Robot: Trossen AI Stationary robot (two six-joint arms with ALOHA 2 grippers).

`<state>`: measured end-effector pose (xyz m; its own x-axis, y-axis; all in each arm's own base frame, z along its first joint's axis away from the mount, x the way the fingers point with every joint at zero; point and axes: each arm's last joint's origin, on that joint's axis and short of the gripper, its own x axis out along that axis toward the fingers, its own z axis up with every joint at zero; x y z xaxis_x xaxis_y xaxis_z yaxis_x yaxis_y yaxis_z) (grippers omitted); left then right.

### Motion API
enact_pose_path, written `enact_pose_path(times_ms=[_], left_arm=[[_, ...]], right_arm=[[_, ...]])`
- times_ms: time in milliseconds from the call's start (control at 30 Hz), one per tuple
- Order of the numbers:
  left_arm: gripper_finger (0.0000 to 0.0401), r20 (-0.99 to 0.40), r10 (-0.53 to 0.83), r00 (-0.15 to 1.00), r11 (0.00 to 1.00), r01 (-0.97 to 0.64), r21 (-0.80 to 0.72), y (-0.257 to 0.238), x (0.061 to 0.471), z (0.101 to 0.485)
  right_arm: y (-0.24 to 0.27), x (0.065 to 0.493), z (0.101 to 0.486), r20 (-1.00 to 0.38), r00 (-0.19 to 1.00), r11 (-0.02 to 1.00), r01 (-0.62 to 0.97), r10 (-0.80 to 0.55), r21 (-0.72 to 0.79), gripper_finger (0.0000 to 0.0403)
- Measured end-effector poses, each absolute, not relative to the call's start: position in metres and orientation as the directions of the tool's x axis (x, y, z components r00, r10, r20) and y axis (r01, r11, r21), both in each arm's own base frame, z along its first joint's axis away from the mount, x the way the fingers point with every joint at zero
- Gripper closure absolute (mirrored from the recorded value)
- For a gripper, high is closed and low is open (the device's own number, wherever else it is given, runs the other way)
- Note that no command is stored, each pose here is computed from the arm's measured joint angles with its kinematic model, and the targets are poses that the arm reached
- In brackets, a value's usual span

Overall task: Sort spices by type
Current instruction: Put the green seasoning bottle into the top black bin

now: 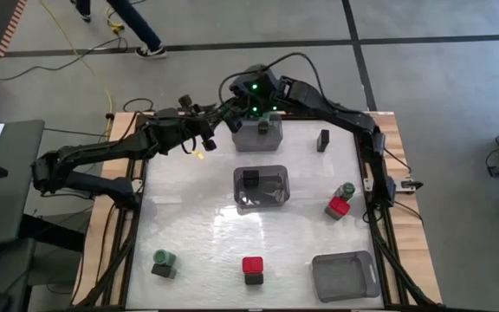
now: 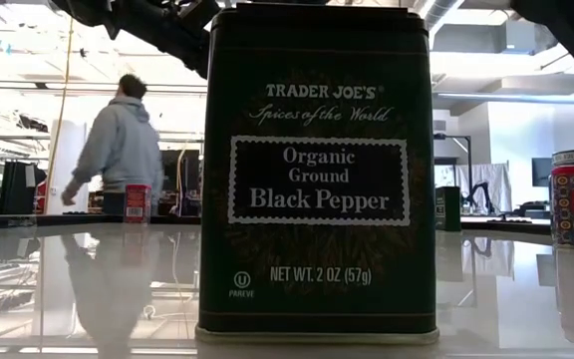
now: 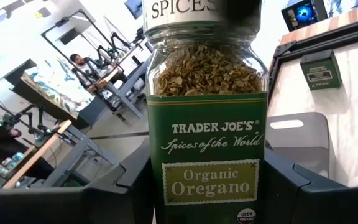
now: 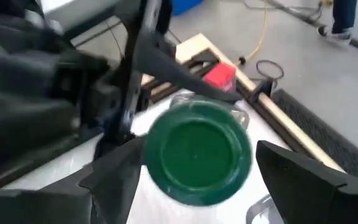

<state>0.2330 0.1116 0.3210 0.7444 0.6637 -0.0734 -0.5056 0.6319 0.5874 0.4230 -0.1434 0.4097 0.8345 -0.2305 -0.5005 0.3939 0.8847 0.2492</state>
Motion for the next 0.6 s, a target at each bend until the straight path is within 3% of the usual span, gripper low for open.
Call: enact_pose_path(times_ms=[300,600], left_arm=[[0.0213,-0.077,0.652,0.755,0.613,-0.465,0.639,0.1058,0.2355,0.3207],[0.0213,-0.08,0.668,0.74,0.601,-0.474,0.644,0.1062,0.2351,0.3204]], right_arm=[[-0.1465,0.4339,0.3959,-0.515,0.828,0.883,0.394,-0.221,0.256,0.0072],[-0.147,0.4341,0.3964,-0.509,0.831,0.865,0.41,-0.224,0.288,0.0169]])
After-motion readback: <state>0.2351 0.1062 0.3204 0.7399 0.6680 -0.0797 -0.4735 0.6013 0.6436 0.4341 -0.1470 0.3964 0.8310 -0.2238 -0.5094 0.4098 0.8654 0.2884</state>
